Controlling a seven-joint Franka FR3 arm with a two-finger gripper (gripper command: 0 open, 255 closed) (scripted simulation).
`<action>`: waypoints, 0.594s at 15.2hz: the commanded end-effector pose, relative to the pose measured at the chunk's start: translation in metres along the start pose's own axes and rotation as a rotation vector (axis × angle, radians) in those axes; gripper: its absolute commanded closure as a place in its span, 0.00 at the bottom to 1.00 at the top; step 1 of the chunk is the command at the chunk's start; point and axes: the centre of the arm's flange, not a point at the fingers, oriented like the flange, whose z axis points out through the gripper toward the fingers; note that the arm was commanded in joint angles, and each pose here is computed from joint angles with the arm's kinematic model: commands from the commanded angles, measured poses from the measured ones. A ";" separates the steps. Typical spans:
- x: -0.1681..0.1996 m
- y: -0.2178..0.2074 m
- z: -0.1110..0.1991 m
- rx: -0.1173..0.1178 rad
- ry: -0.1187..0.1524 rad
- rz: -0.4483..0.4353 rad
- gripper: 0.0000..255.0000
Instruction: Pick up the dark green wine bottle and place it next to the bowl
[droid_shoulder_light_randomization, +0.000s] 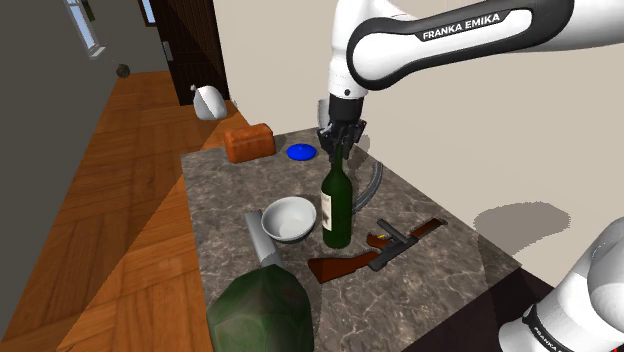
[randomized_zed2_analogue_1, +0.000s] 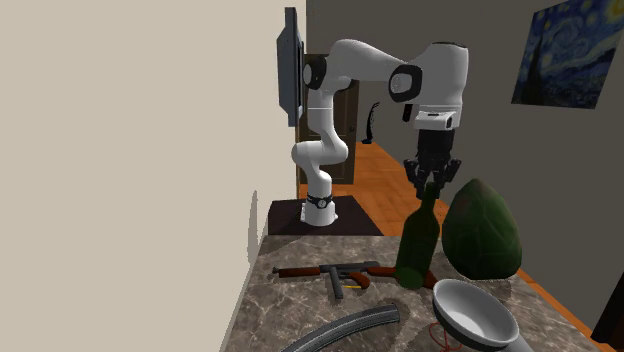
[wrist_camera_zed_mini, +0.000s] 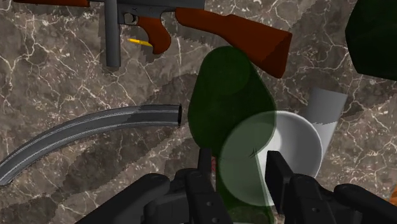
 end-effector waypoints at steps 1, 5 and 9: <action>-0.001 0.000 0.011 0.000 0.001 0.000 1.00; -0.002 0.000 0.032 0.000 0.001 0.000 1.00; -0.002 0.000 0.038 0.000 0.001 0.000 1.00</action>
